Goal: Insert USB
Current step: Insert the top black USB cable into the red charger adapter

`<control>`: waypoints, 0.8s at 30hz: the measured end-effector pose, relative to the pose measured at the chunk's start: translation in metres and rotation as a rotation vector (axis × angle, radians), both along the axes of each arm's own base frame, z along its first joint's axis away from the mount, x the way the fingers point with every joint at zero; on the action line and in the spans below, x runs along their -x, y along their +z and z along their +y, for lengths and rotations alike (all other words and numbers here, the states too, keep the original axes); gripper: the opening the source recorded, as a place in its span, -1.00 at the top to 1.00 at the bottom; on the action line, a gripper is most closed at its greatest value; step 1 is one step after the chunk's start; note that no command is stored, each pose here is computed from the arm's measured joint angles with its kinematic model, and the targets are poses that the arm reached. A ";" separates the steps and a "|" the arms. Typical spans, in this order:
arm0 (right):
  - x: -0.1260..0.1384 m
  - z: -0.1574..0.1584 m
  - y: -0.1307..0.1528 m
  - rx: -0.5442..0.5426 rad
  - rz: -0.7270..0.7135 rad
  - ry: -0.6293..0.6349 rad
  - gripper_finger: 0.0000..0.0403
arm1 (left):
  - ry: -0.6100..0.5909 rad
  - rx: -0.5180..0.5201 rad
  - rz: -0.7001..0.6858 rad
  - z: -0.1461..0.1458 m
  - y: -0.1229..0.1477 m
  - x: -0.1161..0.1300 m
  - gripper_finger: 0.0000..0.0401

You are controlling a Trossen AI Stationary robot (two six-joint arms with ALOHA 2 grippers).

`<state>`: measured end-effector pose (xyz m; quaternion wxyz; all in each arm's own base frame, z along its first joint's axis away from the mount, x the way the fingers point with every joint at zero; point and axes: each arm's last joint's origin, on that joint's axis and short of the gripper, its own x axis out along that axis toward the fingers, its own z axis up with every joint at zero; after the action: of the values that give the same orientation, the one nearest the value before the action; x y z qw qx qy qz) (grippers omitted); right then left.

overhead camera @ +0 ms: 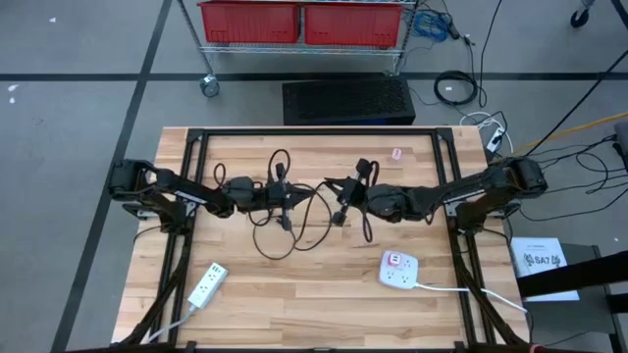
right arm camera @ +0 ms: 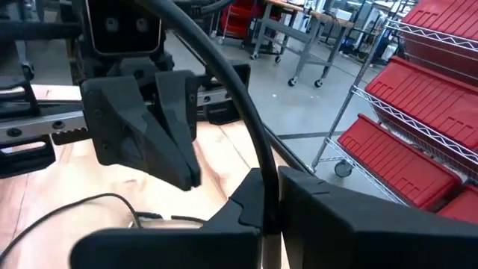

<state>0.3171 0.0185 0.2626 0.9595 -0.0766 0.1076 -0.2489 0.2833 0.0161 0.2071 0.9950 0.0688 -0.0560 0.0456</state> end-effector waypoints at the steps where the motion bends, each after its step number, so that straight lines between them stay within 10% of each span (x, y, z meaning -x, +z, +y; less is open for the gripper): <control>1: 0.004 0.000 0.004 0.001 0.008 0.002 1.00 | 0.000 0.000 0.000 0.000 0.000 0.000 0.98; 24: 0.059 0.018 -0.027 -0.234 0.134 -0.021 1.00 | -0.038 -0.004 -0.007 -0.002 0.001 0.000 0.35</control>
<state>0.2579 0.0363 0.2354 0.9498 0.0207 0.2007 -0.2390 0.2833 0.0145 0.2077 0.9953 0.0698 -0.0610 0.0269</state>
